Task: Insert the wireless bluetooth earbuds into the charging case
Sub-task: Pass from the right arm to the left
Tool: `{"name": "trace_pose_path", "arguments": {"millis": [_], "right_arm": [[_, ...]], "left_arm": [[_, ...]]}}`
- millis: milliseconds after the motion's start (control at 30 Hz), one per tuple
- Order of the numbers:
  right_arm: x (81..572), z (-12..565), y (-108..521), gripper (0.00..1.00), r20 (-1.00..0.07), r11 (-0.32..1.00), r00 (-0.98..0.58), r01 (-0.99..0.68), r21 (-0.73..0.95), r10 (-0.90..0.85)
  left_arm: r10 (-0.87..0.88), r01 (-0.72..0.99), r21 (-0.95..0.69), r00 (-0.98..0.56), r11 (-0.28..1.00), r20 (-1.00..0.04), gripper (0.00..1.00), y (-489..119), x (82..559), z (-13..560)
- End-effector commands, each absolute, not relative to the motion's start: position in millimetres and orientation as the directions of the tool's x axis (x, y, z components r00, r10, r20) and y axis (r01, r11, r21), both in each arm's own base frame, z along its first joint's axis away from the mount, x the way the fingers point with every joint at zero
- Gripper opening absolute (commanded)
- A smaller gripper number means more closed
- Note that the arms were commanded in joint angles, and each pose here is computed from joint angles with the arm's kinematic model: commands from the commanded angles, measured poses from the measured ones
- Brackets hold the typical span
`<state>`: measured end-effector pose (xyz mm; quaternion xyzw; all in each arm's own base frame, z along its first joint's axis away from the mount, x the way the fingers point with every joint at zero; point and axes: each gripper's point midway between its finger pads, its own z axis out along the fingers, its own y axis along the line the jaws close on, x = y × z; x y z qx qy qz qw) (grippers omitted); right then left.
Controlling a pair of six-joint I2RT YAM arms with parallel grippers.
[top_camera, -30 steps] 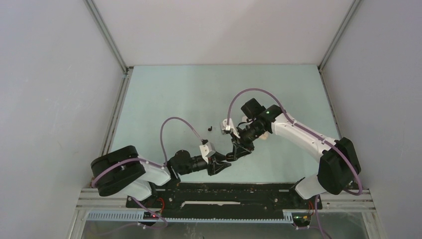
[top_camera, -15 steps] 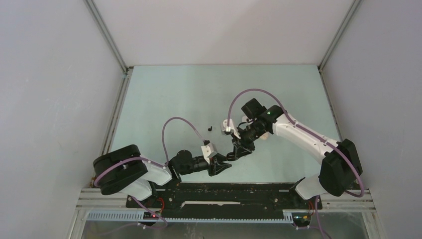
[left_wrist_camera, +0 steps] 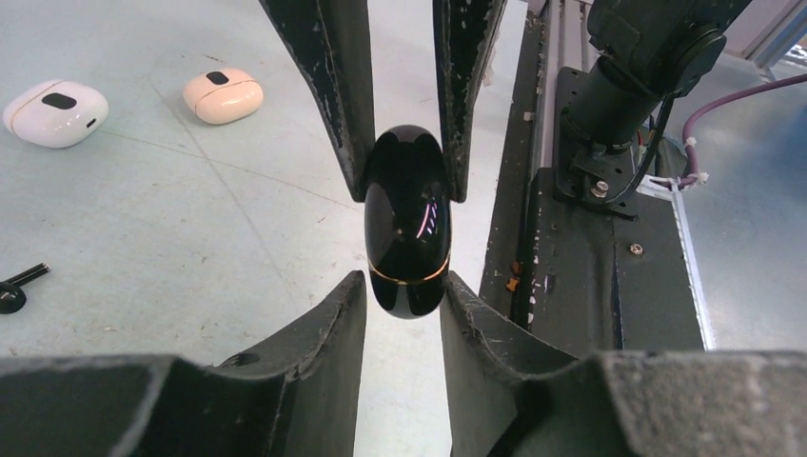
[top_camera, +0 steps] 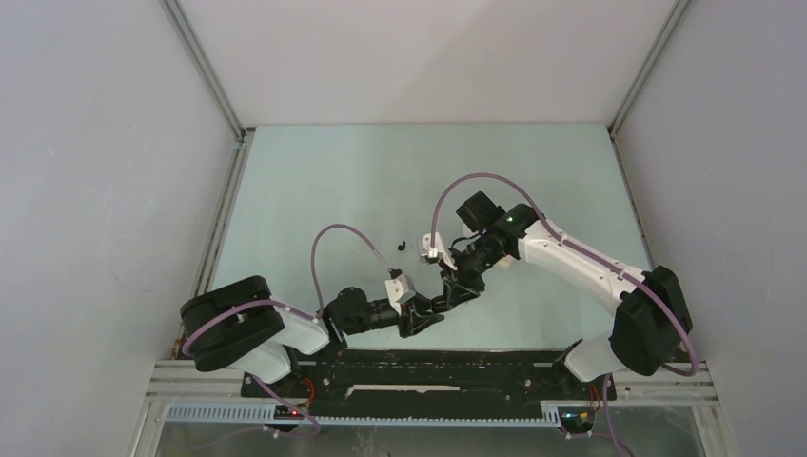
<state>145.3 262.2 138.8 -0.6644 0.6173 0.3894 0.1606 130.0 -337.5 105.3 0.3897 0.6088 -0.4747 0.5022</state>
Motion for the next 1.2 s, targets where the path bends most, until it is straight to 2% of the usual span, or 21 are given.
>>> {"name": "trace_pose_path", "arguments": {"millis": [0, 233, 733, 1000, 1167], "right_arm": [[151.1, 149.5, 270.5, 0.00, -0.737, -0.201, -0.039, -0.951, 0.235, -0.674], [151.0, 147.8, 271.9, 0.00, -0.734, -0.196, -0.048, -0.950, 0.244, -0.677], [152.3, 143.0, 275.2, 0.00, -0.723, -0.177, -0.075, -0.947, 0.267, -0.687], [153.3, 142.9, 276.2, 0.00, -0.721, -0.166, -0.084, -0.949, 0.269, -0.688], [154.2, 141.4, 277.5, 0.00, -0.717, -0.155, -0.099, -0.947, 0.281, -0.690]], "left_arm": [[-0.068, 0.968, -0.146, -0.135, 0.203, -0.989, 0.39, -346.3, 128.9, 129.3], [-0.067, 0.972, -0.141, -0.130, 0.189, -0.989, 0.32, -347.1, 126.3, 130.2], [-0.081, 0.974, -0.127, -0.113, 0.190, -0.990, 0.34, -344.5, 125.4, 135.4], [-0.083, 0.974, -0.126, -0.112, 0.188, -0.990, 0.30, -344.7, 125.2, 136.4], [-0.087, 0.973, -0.125, -0.110, 0.193, -0.990, 0.38, -343.3, 125.4, 137.5]]}}
